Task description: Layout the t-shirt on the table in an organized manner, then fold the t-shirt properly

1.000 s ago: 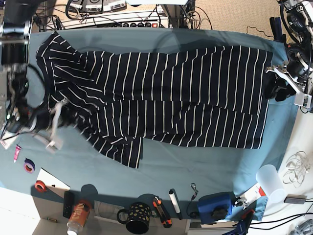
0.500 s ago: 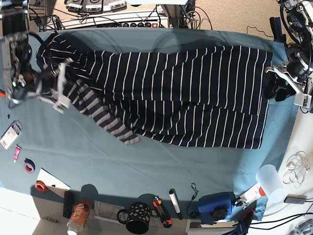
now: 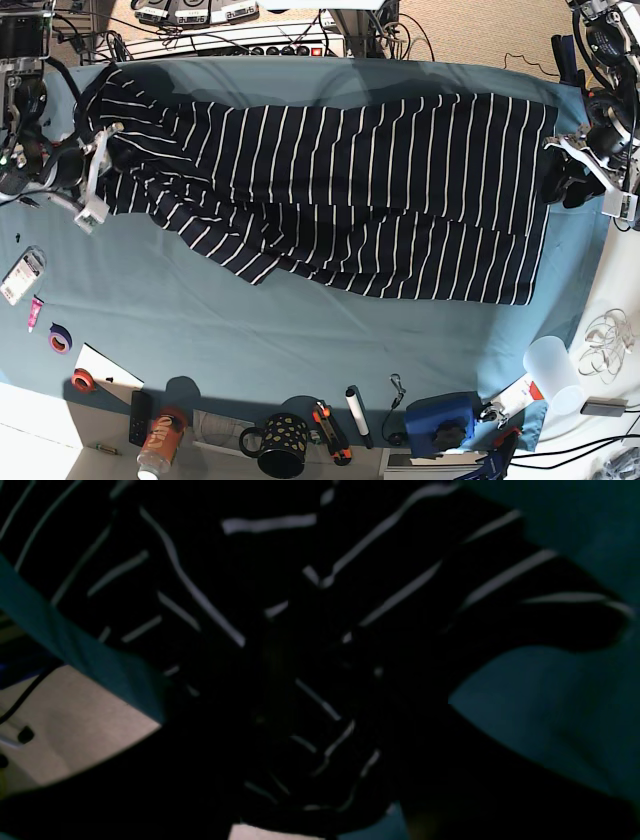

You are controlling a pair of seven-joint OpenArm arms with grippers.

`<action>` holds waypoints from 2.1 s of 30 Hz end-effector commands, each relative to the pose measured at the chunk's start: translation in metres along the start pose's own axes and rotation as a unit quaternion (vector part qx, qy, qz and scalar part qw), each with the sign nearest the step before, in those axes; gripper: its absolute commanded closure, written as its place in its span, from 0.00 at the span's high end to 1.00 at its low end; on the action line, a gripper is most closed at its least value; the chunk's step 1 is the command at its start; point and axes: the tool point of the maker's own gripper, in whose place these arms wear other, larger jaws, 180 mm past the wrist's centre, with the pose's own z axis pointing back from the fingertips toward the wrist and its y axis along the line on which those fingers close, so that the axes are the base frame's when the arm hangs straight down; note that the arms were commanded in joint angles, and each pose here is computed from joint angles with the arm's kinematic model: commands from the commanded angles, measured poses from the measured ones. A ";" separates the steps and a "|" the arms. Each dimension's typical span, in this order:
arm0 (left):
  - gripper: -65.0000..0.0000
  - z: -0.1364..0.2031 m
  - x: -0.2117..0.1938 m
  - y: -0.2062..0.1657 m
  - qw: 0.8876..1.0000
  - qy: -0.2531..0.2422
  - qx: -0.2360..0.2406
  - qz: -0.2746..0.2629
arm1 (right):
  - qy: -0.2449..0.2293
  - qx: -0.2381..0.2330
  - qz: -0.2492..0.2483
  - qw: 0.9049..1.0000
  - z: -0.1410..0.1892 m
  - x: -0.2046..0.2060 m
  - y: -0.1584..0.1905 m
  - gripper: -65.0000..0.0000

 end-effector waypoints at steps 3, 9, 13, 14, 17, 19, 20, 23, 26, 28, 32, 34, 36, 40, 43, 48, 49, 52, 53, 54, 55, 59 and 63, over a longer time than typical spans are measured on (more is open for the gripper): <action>0.40 0.004 0.013 0.001 1.000 -0.017 -0.001 -0.010 | -0.075 -0.034 -0.004 0.997 0.039 0.036 -0.026 0.29; 0.40 0.022 0.021 0.026 0.998 -0.038 0.042 0.001 | -0.238 -0.056 -0.020 0.969 0.097 0.103 -0.047 0.29; 0.40 0.053 0.034 0.057 0.992 -0.078 0.094 0.019 | -0.237 -0.040 0.002 0.971 0.091 0.118 -0.038 0.29; 0.40 0.062 0.037 0.063 0.990 -0.090 0.104 0.025 | -0.230 -0.034 0.009 0.973 0.085 0.120 -0.034 0.29; 0.40 0.084 0.042 0.080 0.984 -0.111 0.136 0.035 | -0.195 -0.026 0.031 0.980 0.060 0.125 -0.023 0.29; 0.40 0.092 0.040 0.086 0.982 -0.108 0.149 0.035 | -0.175 -0.014 0.051 0.983 0.037 0.132 -0.009 0.29; 0.40 0.092 0.038 0.086 0.983 -0.103 0.147 0.033 | -0.172 -0.008 0.064 0.983 0.026 0.139 0.000 0.29; 0.40 0.089 0.037 0.079 0.986 -0.098 0.128 0.038 | -0.152 0.002 0.111 0.982 -0.005 0.157 0.027 0.29; 0.40 0.089 0.040 0.076 0.986 -0.106 0.120 0.041 | -0.129 -0.003 0.162 0.978 -0.028 0.173 0.048 0.29; 0.40 0.089 0.039 0.076 0.986 -0.105 0.120 0.041 | -0.128 -0.025 0.191 0.973 -0.035 0.188 0.053 0.29; 0.40 0.089 0.040 0.076 0.986 -0.106 0.120 0.041 | -0.105 -0.092 0.226 0.964 -0.046 0.200 0.046 0.29; 0.40 0.089 0.040 0.076 0.986 -0.106 0.120 0.041 | -0.083 -0.106 0.238 0.962 -0.053 0.196 0.046 0.29; 0.40 0.089 0.040 0.076 0.986 -0.106 0.120 0.041 | -0.071 -0.104 0.241 0.962 -0.060 0.192 0.049 0.29; 0.40 0.089 0.040 0.076 0.986 -0.106 0.120 0.041 | -0.058 -0.104 0.227 0.967 -0.069 0.186 0.048 0.29; 0.40 0.089 0.040 0.076 0.986 -0.106 0.120 0.041 | -0.055 -0.103 0.218 0.969 -0.072 0.184 0.045 0.29; 0.40 0.089 0.040 0.076 0.986 -0.106 0.120 0.041 | -0.059 -0.102 0.218 0.969 -0.072 0.185 0.046 0.20; 0.40 0.089 0.040 0.076 0.986 -0.107 0.120 0.041 | -0.060 -0.102 0.218 0.969 -0.072 0.185 0.046 0.12; 0.40 0.089 0.040 0.076 0.986 -0.107 0.120 0.041 | -0.071 -0.100 0.219 0.968 -0.071 0.189 0.048 0.00; 0.40 0.089 0.040 0.076 0.986 -0.108 0.120 0.041 | -0.079 -0.099 0.221 0.967 -0.071 0.192 0.049 0.00; 0.40 0.090 0.041 0.076 0.986 -0.110 0.120 0.040 | -0.087 -0.103 0.223 0.965 -0.070 0.195 0.048 0.00; 0.40 0.090 0.041 0.076 0.986 -0.110 0.120 0.040 | -0.095 -0.112 0.228 0.963 -0.069 0.199 0.046 0.00; 0.40 0.090 0.041 0.076 0.986 -0.110 0.120 0.041 | -0.138 -0.175 0.217 0.951 -0.057 0.218 0.026 0.00; 0.40 0.090 0.042 0.076 0.986 -0.111 0.119 0.041 | -0.155 -0.220 0.201 0.942 -0.042 0.232 0.010 0.00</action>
